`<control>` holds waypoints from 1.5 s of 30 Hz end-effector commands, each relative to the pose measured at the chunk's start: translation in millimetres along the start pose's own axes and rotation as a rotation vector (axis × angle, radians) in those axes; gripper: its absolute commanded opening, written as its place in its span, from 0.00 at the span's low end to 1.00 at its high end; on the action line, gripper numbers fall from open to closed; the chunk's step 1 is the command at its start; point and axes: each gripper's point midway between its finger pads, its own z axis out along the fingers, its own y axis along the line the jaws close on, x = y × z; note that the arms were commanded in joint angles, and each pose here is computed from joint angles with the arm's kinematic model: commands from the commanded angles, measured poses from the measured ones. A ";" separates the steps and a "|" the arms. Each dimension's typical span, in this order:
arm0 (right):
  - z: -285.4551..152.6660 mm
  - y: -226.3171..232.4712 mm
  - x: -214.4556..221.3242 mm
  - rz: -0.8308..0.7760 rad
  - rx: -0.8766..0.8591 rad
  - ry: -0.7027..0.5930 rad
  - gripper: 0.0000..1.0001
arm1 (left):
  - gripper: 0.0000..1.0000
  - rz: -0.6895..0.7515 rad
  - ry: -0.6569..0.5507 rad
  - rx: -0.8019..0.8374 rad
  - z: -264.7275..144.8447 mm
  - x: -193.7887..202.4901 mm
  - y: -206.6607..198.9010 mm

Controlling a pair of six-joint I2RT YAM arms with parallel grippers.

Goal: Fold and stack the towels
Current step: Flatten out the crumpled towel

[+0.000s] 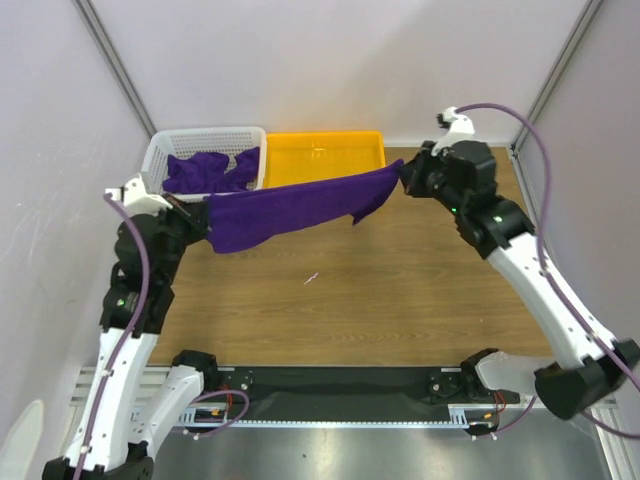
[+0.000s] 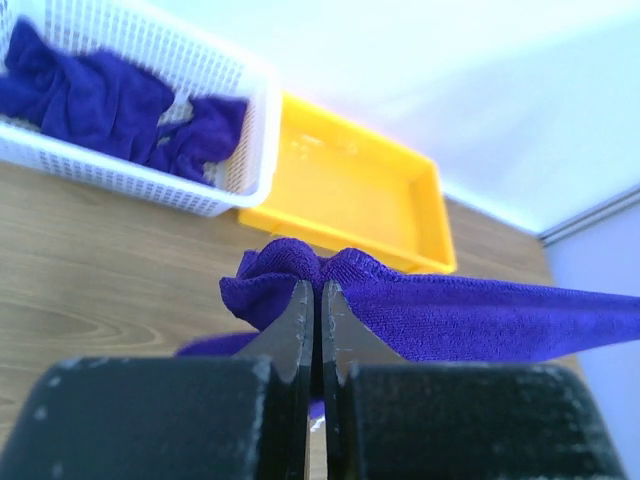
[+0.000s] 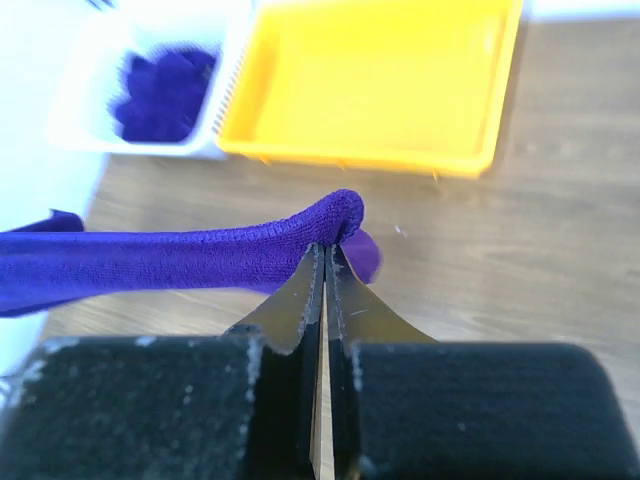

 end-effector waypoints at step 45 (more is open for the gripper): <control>33.6 -200.9 160.0 0.091 0.502 0.240 0.00 | 0.04 -0.076 0.215 -0.451 91.9 190.0 93.7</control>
